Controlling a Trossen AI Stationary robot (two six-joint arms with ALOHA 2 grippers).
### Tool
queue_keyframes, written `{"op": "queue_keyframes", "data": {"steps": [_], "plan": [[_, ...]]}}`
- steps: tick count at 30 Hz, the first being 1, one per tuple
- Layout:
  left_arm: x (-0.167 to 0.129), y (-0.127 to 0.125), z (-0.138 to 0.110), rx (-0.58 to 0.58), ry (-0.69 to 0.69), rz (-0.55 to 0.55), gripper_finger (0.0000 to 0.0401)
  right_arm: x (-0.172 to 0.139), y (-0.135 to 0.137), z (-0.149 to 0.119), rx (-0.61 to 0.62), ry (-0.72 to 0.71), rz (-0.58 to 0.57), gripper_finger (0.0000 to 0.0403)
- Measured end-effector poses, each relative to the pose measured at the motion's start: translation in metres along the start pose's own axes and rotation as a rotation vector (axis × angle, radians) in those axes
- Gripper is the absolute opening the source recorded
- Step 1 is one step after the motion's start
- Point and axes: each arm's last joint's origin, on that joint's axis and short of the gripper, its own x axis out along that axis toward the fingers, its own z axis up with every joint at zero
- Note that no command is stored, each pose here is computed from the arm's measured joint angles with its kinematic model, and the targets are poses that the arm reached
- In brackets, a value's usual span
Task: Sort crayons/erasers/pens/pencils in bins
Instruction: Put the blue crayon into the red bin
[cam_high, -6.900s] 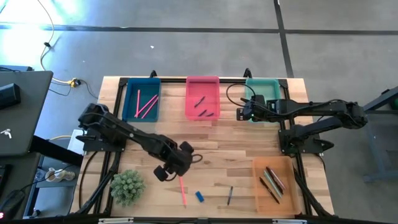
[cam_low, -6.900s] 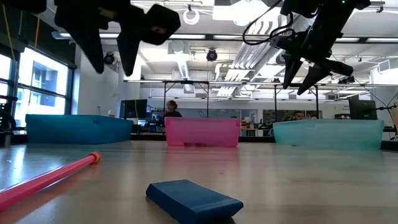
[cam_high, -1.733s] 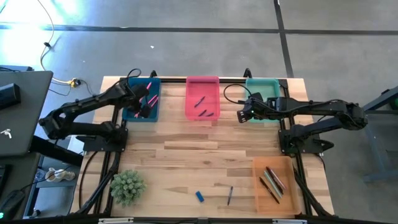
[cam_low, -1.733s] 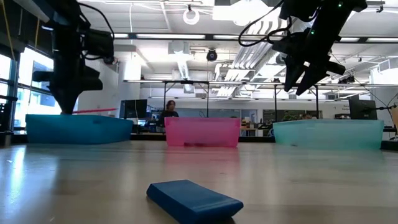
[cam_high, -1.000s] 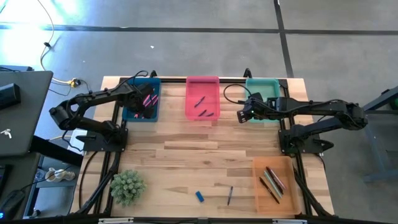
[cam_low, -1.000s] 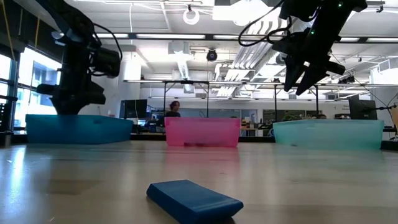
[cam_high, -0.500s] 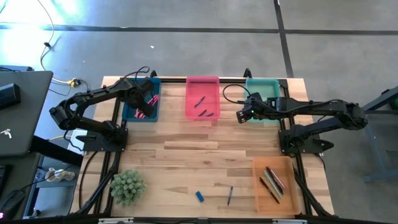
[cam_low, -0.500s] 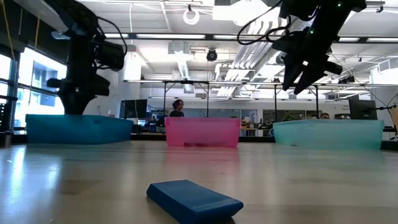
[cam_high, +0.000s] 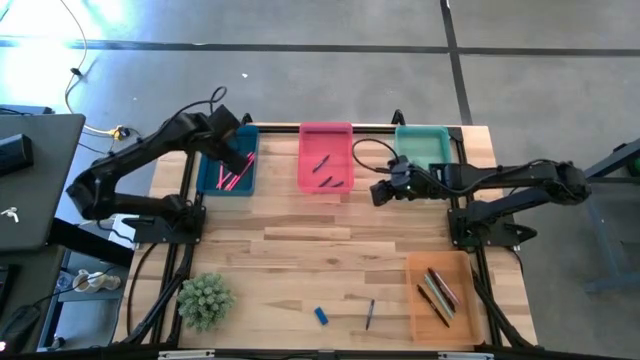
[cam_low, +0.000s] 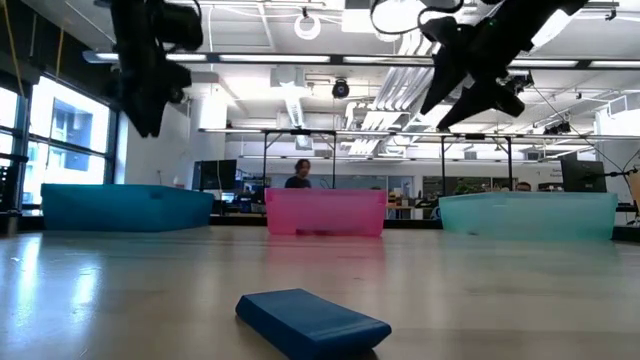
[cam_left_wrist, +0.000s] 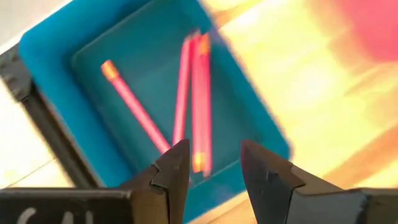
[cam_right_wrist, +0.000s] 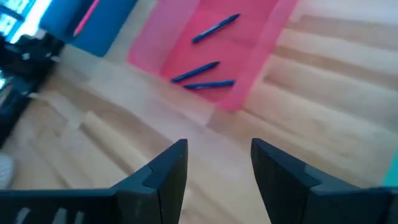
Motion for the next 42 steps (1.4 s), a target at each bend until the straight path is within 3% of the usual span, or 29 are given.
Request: {"op": "queue_keyframes", "data": {"steps": [8, 13, 19, 26, 32, 42], "plan": [[-0.032, -0.024, -0.021, 0.085, -0.185, -0.123, 0.0127, -0.009, 0.021, -0.011, 0.069, -0.032, 0.111, 0.0154], [-0.048, -0.042, -0.029, 0.181, -0.308, -0.226, 0.0127, -0.025, 0.044, 0.002, 0.036, -0.098, 0.166, 0.0131], [-0.055, -0.061, -0.041, 0.285, -0.335, -0.303, 0.0127, -0.039, 0.079, 0.019, 0.041, -0.128, 0.205, 0.0124], [-0.062, -0.065, -0.055, 0.374, -0.33, -0.334, 0.0127, -0.031, 0.121, 0.004, 0.039, 0.034, 0.13, 0.0124], [-0.066, -0.055, -0.064, 0.388, -0.303, -0.318, 0.0127, -0.016, 0.145, -0.029, 0.067, 0.194, -0.031, 0.0124], [-0.074, -0.041, -0.075, 0.394, -0.313, -0.325, 0.0127, 0.004, 0.161, -0.095, 0.27, 0.377, -0.192, 0.0124]]}}
